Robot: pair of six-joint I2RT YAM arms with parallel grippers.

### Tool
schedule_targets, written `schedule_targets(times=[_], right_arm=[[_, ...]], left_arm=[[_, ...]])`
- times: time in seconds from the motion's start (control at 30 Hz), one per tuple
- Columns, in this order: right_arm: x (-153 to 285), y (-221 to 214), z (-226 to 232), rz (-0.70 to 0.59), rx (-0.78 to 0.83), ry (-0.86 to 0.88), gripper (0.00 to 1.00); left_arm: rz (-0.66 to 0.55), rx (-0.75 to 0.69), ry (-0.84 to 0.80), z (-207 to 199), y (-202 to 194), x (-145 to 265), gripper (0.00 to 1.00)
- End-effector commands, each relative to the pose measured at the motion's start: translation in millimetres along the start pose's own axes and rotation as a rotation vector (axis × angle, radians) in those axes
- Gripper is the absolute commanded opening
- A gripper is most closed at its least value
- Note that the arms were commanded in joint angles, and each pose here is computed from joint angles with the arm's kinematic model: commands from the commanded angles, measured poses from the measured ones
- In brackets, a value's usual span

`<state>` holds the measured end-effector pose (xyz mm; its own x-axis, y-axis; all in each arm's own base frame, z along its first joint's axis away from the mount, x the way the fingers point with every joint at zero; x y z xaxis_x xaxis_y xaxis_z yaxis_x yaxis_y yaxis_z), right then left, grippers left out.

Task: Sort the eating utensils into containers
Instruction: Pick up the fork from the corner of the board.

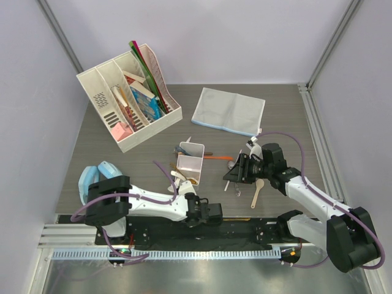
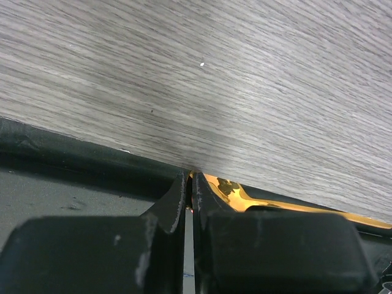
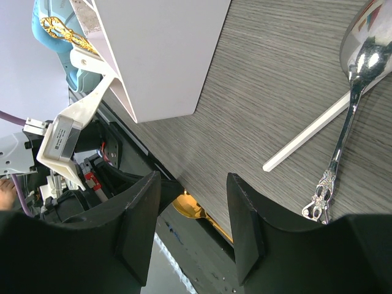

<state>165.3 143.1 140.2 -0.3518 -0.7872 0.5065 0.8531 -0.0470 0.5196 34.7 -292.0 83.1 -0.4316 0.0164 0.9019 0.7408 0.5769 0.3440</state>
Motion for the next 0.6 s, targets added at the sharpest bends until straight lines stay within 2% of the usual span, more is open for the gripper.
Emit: schedule_targets(times=[0.0, 0.3, 0.57], right_arm=[[-2, 3, 1, -0.015, 0.025, 0.019, 0.53], [-4, 3, 0, -0.012, 0.021, 0.019, 0.53], [-4, 2, -1, -0.008, 0.016, 0.018, 0.54]], left_arm=[[-0.014, -0.009, -0.023, -3, 4, 0, 0.00], [-0.056, -0.073, -0.081, -8, 10, 18, 0.00], [-0.058, -0.064, -0.169, -10, 9, 23, 0.00]])
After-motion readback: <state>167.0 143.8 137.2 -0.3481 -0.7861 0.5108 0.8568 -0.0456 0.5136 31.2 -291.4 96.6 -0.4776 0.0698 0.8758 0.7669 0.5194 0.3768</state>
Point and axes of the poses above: each gripper's point midway between its finger pads, its own x axis back along the fingers, its own z axis along the line the jaws close on, y = z × x, the point moved 8 cm from there along x, back along the fingers, and after that the axes turned 11 degrees about x, right-handed, at the moved point
